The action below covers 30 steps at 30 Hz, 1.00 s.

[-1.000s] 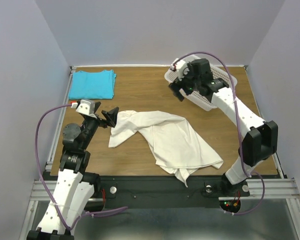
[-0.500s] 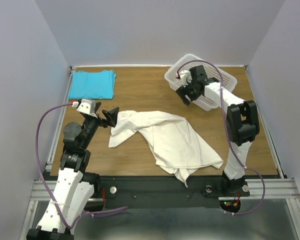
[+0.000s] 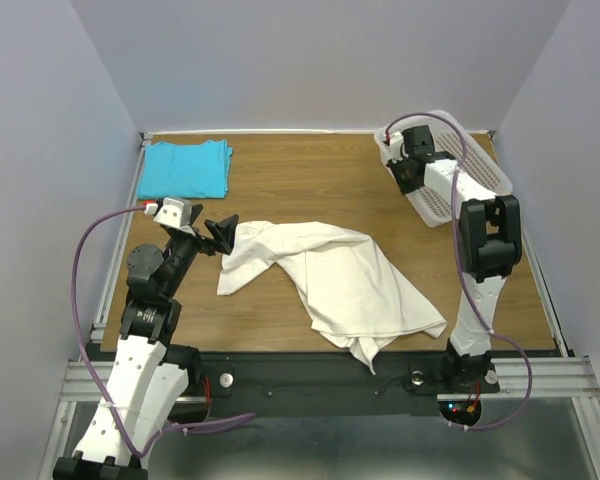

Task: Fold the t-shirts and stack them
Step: Flatten the tshirt out

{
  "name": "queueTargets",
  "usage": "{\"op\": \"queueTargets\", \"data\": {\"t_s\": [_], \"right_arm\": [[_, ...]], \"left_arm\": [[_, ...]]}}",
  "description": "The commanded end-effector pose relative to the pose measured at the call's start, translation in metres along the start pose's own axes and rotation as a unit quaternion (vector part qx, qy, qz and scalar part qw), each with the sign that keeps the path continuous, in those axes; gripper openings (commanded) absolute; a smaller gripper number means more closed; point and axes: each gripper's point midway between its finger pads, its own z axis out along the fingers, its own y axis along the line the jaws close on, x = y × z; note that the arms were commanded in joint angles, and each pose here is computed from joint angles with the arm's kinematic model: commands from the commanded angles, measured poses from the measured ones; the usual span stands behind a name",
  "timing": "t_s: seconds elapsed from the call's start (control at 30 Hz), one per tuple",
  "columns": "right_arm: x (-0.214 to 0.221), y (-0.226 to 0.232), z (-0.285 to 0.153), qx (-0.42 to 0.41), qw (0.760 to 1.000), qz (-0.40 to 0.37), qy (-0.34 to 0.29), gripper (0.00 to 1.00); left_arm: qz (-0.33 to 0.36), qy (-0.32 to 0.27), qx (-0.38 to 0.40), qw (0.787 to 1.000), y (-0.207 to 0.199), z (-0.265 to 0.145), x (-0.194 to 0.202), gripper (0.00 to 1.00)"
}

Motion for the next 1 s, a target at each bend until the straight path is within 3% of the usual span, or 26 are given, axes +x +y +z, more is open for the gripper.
{"op": "queueTargets", "data": {"t_s": [0.0,0.17,0.53,0.73,0.97], "right_arm": [[-0.006,-0.036,-0.021,0.070,0.990,0.121,-0.025,0.01],[-0.009,-0.077,-0.016,0.146,0.973,0.177,-0.027,0.01],[-0.013,-0.138,0.001,0.167,0.962,0.211,-0.041,0.05],[-0.008,-0.148,0.007,0.168,0.966,0.196,-0.035,0.15],[-0.009,-0.149,0.009,0.162,0.971,0.172,-0.034,0.34]], "left_arm": [[0.015,-0.030,0.011,0.999,-0.004,0.000,-0.018,0.98],[0.014,-0.030,0.015,0.999,-0.006,0.000,-0.018,0.98],[0.014,-0.028,0.015,0.999,-0.006,0.001,-0.016,0.98],[0.012,-0.026,0.015,0.999,-0.005,0.002,-0.014,0.98],[0.011,-0.025,0.015,1.000,-0.005,0.002,-0.014,0.98]]}}
